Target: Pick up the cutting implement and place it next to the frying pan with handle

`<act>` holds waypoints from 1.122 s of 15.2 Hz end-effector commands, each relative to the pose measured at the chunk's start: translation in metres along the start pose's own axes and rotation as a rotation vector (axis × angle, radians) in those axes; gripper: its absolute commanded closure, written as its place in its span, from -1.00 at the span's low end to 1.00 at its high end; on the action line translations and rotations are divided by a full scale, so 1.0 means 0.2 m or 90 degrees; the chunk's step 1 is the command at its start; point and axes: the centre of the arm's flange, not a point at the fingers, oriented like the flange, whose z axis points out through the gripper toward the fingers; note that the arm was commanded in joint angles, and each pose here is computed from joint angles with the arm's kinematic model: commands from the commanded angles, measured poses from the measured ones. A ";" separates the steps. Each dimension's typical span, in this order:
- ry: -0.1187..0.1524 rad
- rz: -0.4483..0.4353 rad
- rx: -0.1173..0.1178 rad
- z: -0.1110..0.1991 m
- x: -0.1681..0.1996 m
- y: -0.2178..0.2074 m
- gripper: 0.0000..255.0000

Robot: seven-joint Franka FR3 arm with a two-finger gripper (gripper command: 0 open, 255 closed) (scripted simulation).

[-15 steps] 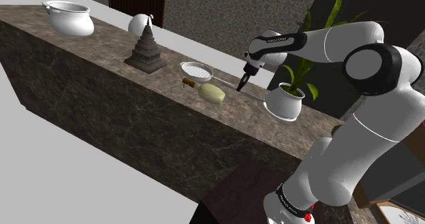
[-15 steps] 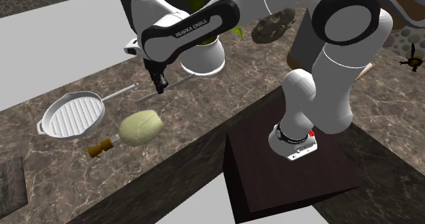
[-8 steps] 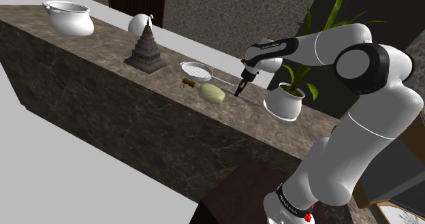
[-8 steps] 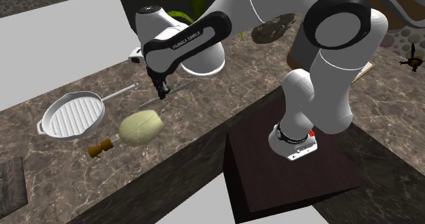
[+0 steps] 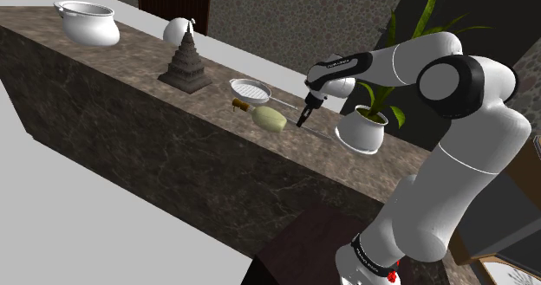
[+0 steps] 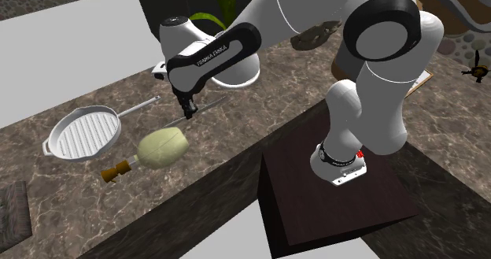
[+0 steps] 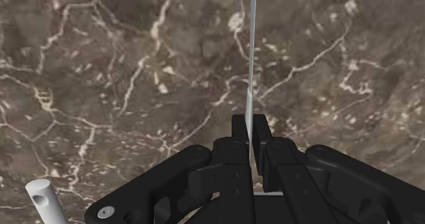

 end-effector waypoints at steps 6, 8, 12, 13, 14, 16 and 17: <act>0.000 0.000 0.000 0.00 0.00 0.00 -1.00; 0.000 0.000 0.000 0.00 0.00 0.00 -1.00; 0.000 0.000 0.000 -0.20 0.00 0.00 -1.00; 0.000 0.000 0.000 -0.25 0.00 0.00 -1.00; 0.000 0.000 0.000 -0.25 0.00 0.00 -1.00; 0.000 0.000 0.000 -0.25 0.00 0.00 -1.00; 0.000 0.000 0.000 -0.25 0.00 0.00 -1.00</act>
